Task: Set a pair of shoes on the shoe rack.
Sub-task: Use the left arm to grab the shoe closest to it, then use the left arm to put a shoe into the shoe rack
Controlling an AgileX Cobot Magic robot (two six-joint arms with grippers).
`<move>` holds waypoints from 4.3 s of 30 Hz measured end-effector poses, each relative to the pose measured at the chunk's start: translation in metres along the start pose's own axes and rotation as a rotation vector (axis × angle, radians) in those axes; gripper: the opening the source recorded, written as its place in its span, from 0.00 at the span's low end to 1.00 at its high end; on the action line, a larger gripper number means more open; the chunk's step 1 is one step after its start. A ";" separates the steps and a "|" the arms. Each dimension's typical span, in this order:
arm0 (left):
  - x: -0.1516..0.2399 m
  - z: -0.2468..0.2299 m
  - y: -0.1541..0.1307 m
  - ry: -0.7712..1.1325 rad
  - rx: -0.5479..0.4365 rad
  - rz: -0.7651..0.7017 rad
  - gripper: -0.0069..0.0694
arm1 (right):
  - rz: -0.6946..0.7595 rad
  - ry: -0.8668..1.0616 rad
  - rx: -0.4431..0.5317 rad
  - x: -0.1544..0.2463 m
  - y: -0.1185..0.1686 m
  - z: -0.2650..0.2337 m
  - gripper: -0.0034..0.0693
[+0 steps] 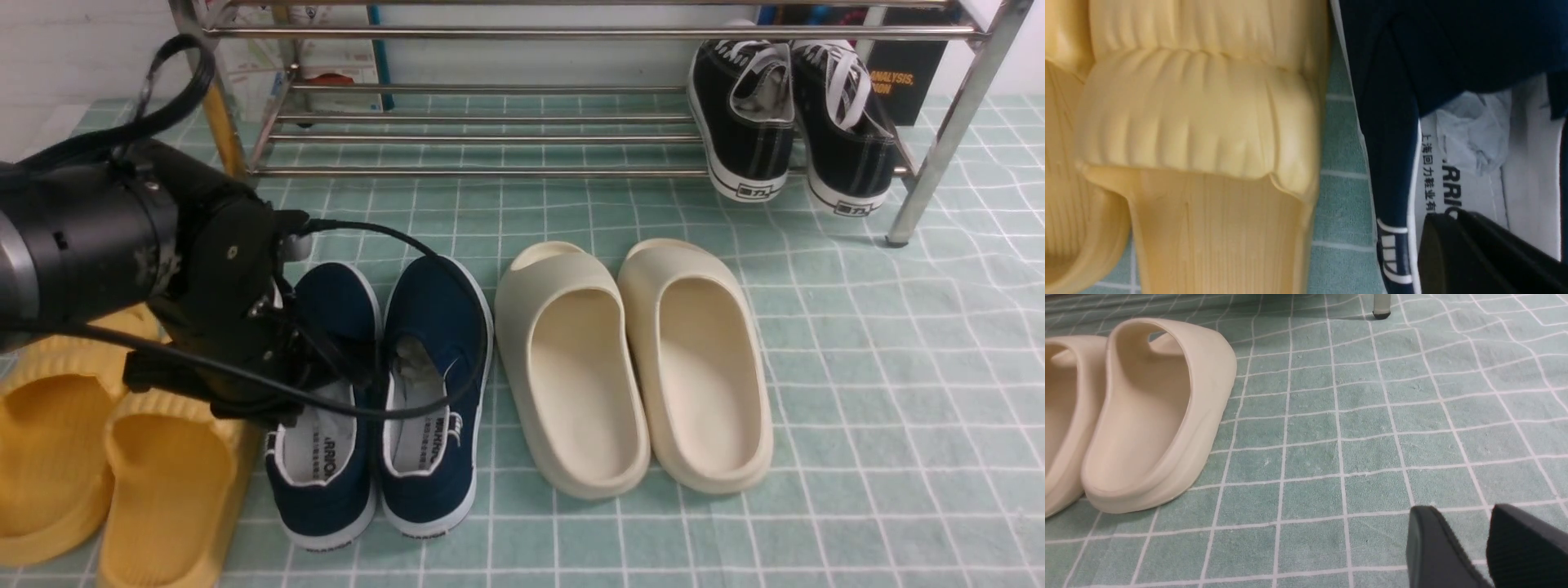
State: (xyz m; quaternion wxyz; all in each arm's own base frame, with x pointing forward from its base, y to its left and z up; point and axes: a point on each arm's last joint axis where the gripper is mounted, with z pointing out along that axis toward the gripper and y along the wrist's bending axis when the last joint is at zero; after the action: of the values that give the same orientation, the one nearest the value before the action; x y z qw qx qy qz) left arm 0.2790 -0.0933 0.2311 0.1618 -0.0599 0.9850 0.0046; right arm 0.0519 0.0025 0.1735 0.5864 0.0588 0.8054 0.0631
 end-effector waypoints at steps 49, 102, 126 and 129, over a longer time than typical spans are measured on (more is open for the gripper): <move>-0.148 -0.006 -0.048 -0.272 0.007 0.107 0.11 | 0.000 0.000 0.000 0.000 0.000 0.000 0.38; -0.229 0.033 -0.019 -0.385 0.121 -0.195 0.12 | 0.000 0.000 0.000 0.000 0.000 0.000 0.38; -0.203 -0.036 -0.008 -0.246 0.079 -0.035 0.31 | 0.000 0.000 0.000 0.000 0.000 0.000 0.39; -0.194 -0.028 -0.014 -0.157 0.135 0.014 0.17 | 0.000 0.000 0.000 0.000 0.000 0.000 0.39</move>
State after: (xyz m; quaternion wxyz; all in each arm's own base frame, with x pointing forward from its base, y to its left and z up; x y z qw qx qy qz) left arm 0.4544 -0.0850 0.3195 0.2422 -0.0412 0.9677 -0.0561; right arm 0.0519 0.0025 0.1735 0.5864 0.0588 0.8054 0.0631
